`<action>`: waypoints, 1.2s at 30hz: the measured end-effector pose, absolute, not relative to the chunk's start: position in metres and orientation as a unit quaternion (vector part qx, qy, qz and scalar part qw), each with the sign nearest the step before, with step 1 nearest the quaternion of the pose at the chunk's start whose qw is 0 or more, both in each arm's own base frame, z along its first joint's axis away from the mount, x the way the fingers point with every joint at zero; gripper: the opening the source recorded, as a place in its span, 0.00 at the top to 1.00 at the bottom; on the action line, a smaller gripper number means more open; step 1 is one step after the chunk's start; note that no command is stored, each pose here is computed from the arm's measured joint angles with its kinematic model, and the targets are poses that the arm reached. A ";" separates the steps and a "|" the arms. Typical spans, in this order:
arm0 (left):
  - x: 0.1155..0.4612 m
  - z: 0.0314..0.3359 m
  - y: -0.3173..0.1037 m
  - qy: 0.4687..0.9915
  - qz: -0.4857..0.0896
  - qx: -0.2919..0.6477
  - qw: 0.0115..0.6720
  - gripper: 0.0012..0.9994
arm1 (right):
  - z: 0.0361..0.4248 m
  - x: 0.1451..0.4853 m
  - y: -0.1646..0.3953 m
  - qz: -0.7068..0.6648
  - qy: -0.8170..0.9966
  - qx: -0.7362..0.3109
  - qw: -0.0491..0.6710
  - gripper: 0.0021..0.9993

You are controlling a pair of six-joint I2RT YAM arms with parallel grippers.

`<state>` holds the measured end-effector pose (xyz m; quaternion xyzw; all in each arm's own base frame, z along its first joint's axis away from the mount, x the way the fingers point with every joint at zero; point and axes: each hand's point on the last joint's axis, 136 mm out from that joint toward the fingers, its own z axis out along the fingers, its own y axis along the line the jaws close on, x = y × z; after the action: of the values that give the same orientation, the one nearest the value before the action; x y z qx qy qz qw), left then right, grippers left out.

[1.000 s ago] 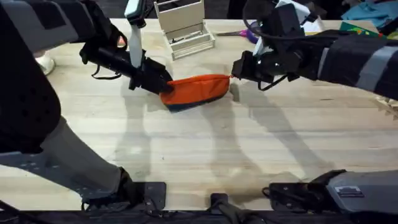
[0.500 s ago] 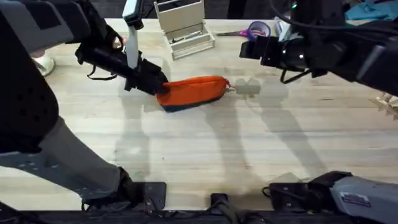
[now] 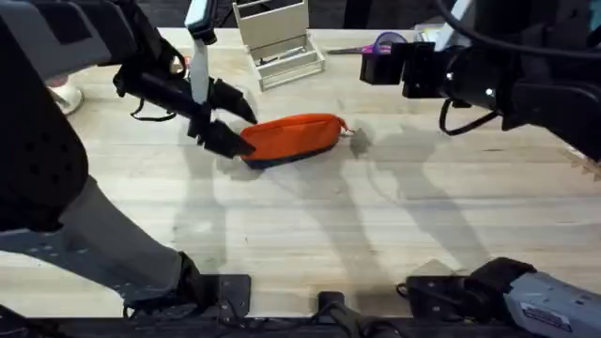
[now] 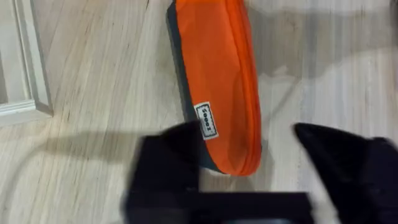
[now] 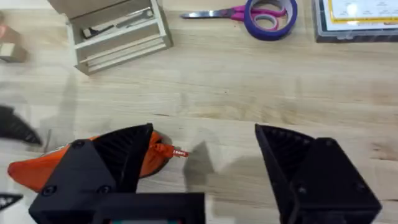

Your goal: Unzip the bag, pick up the pens from the table one at a time and place them inside, then zip the bag closed.

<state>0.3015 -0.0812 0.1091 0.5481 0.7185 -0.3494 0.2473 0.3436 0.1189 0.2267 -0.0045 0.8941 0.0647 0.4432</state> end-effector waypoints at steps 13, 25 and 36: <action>0.293 0.110 -0.080 0.726 -0.359 0.541 0.227 0.00 | 0.248 0.334 0.117 0.074 0.880 -0.010 0.468 0.00; 0.312 0.163 -0.065 0.735 -0.316 0.557 0.223 0.00 | 0.254 0.293 0.097 0.052 0.891 -0.036 0.449 0.00; 0.302 0.249 -0.047 0.807 -0.199 0.503 0.236 0.00 | 0.292 0.263 0.082 0.073 0.862 -0.029 0.501 0.00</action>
<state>0.3022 -0.0471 0.2488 0.5032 0.8073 -0.1990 0.2356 0.2629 0.0820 0.2917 -0.0288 0.8618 0.0728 0.5011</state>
